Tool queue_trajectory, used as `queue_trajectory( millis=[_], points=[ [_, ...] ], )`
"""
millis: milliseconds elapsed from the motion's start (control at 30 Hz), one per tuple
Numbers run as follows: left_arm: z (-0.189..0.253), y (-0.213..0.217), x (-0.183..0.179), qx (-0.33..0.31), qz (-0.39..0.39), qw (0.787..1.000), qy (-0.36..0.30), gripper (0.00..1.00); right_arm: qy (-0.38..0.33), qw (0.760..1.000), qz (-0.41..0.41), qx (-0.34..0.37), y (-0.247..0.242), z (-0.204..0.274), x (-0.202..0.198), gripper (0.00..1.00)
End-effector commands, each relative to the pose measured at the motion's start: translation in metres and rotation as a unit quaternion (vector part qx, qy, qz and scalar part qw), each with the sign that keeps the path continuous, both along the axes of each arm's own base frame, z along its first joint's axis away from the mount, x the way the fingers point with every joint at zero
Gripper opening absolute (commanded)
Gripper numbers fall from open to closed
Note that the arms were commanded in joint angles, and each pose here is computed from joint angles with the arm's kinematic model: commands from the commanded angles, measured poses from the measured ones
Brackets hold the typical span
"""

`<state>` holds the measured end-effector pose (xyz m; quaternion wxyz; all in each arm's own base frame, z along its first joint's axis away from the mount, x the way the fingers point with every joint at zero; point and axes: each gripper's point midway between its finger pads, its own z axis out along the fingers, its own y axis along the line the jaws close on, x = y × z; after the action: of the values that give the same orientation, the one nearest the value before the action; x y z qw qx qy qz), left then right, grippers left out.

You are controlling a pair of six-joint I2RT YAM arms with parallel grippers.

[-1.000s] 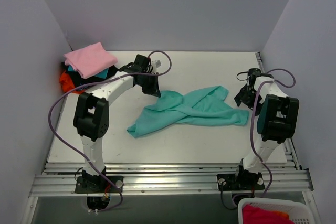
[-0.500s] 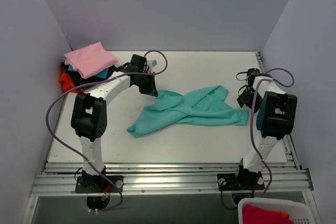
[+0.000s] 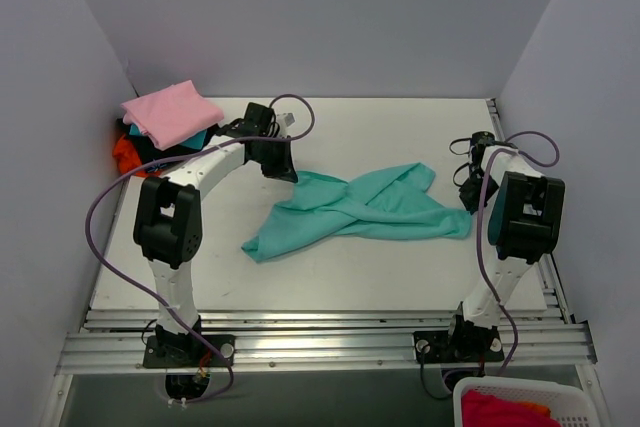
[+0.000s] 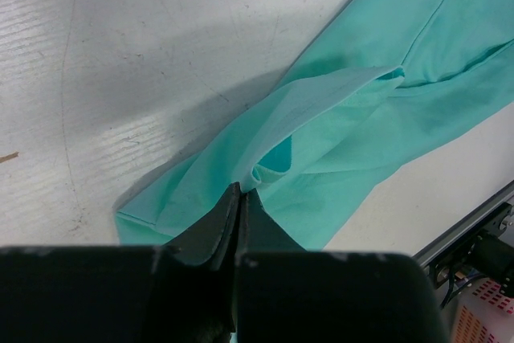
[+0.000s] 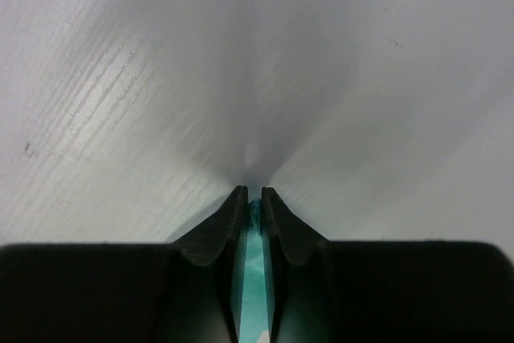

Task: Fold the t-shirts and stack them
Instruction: Flatten the tshirt out

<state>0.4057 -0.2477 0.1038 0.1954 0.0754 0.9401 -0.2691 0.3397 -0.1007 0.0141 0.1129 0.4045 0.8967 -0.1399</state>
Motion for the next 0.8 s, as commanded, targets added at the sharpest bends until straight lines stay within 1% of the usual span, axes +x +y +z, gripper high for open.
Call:
queue_trajectory(
  millis=[0,33,267,367,400,467,500,567,600,633,667,700,733,767],
  points=[
    [0.021,-0.003,0.011,-0.026,-0.002,0.999,-0.03,0.02,0.025,1.0,-0.004,-0.011,-0.005,-0.005,-0.01,0.07],
    [0.02,-0.003,0.011,-0.026,-0.001,0.999,-0.03,0.02,0.026,1.0,-0.005,-0.011,-0.006,-0.006,-0.01,0.0],
    [0.022,0.002,0.014,-0.022,0.005,0.999,-0.031,0.02,0.02,1.0,0.003,-0.012,-0.006,-0.003,-0.009,0.0],
    [0.035,0.006,0.017,-0.011,0.009,0.999,-0.043,0.02,-0.004,1.0,0.003,-0.014,-0.007,0.016,0.001,0.0],
    [0.053,0.008,0.018,-0.01,0.01,0.998,-0.06,0.02,-0.026,1.0,0.003,-0.017,-0.009,0.031,0.013,0.0],
    [0.074,0.016,0.019,-0.005,0.02,0.997,-0.076,0.02,-0.058,0.998,0.006,-0.019,-0.01,0.061,0.023,0.0],
    [0.101,0.02,0.021,-0.011,0.024,0.994,-0.105,0.02,-0.091,0.996,0.008,-0.024,-0.012,0.086,0.039,0.0],
    [0.123,0.033,0.02,0.0,0.044,0.992,-0.122,0.02,-0.126,0.992,0.013,-0.017,-0.009,0.122,0.047,0.0],
    [0.147,0.044,0.02,-0.008,0.063,0.989,-0.136,0.02,-0.143,0.989,0.016,-0.015,-0.007,0.139,0.052,0.0],
    [0.152,0.051,0.017,-0.007,0.078,0.988,-0.133,0.02,-0.176,0.984,0.018,-0.019,-0.007,0.173,0.059,0.0],
    [0.157,0.058,0.016,-0.008,0.095,0.986,-0.137,0.02,-0.193,0.981,0.02,-0.019,-0.006,0.19,0.061,0.0],
    [0.176,0.073,0.012,-0.017,0.125,0.979,-0.158,0.02,-0.215,0.976,0.025,-0.011,-0.001,0.209,0.062,0.0],
    [0.163,0.081,0.005,-0.012,0.136,0.979,-0.148,0.02,-0.239,0.971,0.026,-0.01,0.001,0.236,0.063,0.0],
    [0.183,0.088,0.001,-0.022,0.147,0.972,-0.181,0.02,-0.256,0.966,0.029,-0.009,0.003,0.251,0.063,0.0]
  ],
)
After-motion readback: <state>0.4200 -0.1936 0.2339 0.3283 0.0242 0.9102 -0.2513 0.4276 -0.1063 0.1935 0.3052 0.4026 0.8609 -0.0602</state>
